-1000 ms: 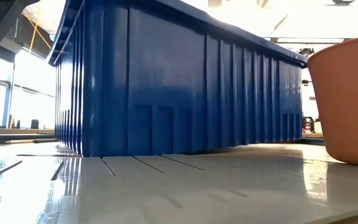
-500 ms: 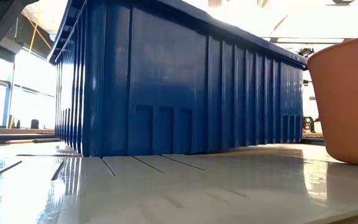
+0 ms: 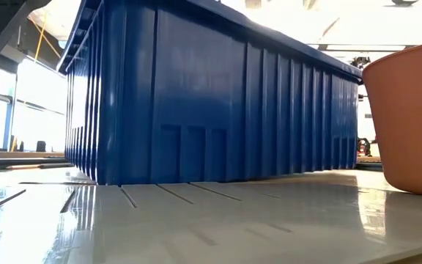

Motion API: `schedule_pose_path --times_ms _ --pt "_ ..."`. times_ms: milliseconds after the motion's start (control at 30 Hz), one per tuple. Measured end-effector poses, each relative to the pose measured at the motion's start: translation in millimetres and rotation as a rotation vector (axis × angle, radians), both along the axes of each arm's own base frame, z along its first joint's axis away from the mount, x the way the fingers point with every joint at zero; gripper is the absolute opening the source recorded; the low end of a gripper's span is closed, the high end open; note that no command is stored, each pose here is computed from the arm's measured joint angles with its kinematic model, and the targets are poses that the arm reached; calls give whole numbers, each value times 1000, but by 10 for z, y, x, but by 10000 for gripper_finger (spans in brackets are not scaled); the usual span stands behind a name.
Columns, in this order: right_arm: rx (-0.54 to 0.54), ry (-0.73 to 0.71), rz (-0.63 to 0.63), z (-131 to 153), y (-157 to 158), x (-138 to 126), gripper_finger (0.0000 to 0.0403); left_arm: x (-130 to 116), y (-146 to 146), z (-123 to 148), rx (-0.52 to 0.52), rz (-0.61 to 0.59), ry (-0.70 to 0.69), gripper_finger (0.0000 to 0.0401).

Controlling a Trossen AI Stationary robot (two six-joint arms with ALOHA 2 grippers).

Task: Sort blocks
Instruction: Put the pink block into the orange bin, then adjust the blue bin

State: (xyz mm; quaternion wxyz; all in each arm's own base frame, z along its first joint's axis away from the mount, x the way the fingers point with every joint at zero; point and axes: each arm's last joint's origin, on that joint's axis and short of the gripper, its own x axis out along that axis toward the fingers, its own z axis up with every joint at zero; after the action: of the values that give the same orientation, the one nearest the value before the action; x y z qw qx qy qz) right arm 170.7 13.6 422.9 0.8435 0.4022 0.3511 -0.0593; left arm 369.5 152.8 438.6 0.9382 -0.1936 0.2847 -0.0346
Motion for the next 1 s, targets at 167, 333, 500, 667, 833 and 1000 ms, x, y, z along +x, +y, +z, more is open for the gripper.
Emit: schedule_pose_path --times_ms 167,333,500,667,833,1000 --pt "207 196 67 -745 376 -26 97 -88 18 -16 29 -12 49 209" --pt "325 403 -16 -1390 583 -115 97 -119 21 -14 67 -5 67 209" --pt "385 526 -75 -1845 683 -159 97 -126 19 -22 73 -10 77 209" --pt "406 641 -155 -2164 704 -249 97 -148 17 -46 62 -9 108 209" --pt "403 721 -242 -2284 672 -321 151 -171 27 -77 75 51 166 209" --pt "397 747 -254 -2291 663 -343 179 -252 74 -142 104 181 298 209"
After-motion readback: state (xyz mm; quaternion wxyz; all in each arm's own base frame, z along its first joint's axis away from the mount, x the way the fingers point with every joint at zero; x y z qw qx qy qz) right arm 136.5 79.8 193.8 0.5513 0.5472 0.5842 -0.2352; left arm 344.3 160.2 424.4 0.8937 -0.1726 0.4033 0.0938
